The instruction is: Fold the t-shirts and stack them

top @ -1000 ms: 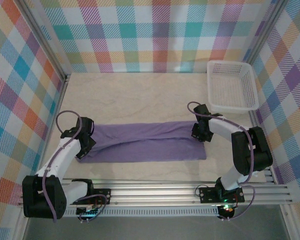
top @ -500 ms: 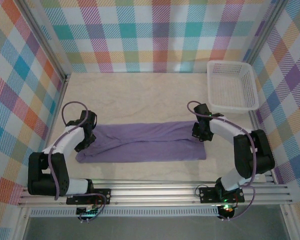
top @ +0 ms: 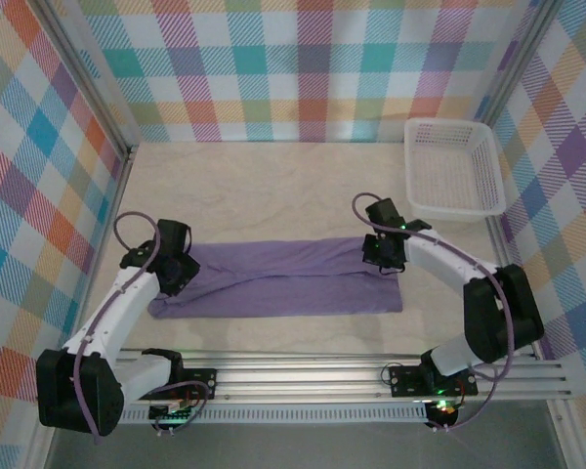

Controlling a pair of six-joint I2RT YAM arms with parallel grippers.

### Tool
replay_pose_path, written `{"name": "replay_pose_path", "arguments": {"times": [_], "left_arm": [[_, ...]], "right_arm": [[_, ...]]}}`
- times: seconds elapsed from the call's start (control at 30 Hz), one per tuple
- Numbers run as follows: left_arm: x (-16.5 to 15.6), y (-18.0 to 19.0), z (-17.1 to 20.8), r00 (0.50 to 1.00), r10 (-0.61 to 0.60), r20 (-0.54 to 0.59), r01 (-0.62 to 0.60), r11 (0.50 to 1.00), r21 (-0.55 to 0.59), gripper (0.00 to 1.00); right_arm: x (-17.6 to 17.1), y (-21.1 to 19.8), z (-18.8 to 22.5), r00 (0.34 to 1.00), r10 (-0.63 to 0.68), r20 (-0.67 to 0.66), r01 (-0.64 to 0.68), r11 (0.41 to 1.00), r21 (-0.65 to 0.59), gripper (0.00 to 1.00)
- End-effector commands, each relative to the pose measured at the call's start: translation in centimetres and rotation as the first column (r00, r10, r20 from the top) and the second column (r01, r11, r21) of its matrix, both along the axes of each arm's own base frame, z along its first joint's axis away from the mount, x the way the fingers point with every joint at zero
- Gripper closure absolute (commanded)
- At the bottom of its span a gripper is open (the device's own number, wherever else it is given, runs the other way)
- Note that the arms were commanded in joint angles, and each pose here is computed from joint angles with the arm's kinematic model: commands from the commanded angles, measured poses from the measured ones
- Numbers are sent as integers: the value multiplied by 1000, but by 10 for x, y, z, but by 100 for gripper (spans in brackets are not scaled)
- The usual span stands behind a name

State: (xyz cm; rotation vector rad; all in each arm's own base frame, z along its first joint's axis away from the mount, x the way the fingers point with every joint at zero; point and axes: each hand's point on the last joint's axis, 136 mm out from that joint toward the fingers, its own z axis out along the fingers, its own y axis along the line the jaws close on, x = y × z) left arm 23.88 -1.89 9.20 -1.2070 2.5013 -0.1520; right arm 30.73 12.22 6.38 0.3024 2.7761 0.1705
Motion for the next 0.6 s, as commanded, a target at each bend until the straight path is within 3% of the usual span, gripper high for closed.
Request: {"name": "replay_pose_path", "arguments": {"times": [0.0,0.17,0.27,0.4,0.57], "left_arm": [[-13,-23,-20,995,67,-78,-78,987,-141,65],[-19,-28,-44,985,81,-150,-104,982,-159,65],[-8,-21,-52,981,84,-173,-103,989,-103,65],[6,-18,-80,964,117,-239,-149,981,-123,67],[55,-17,-97,958,68,-280,-112,983,-143,69]], "right_arm": [[4,4,-18,997,25,-76,-26,1000,-4,84],[6,-7,-23,995,26,-97,-29,999,-39,85],[14,-11,-14,997,43,-71,-48,997,-62,82],[13,-17,-43,978,33,-206,-50,996,-78,83],[-10,-12,-56,955,31,-294,-44,998,-39,82]]}}
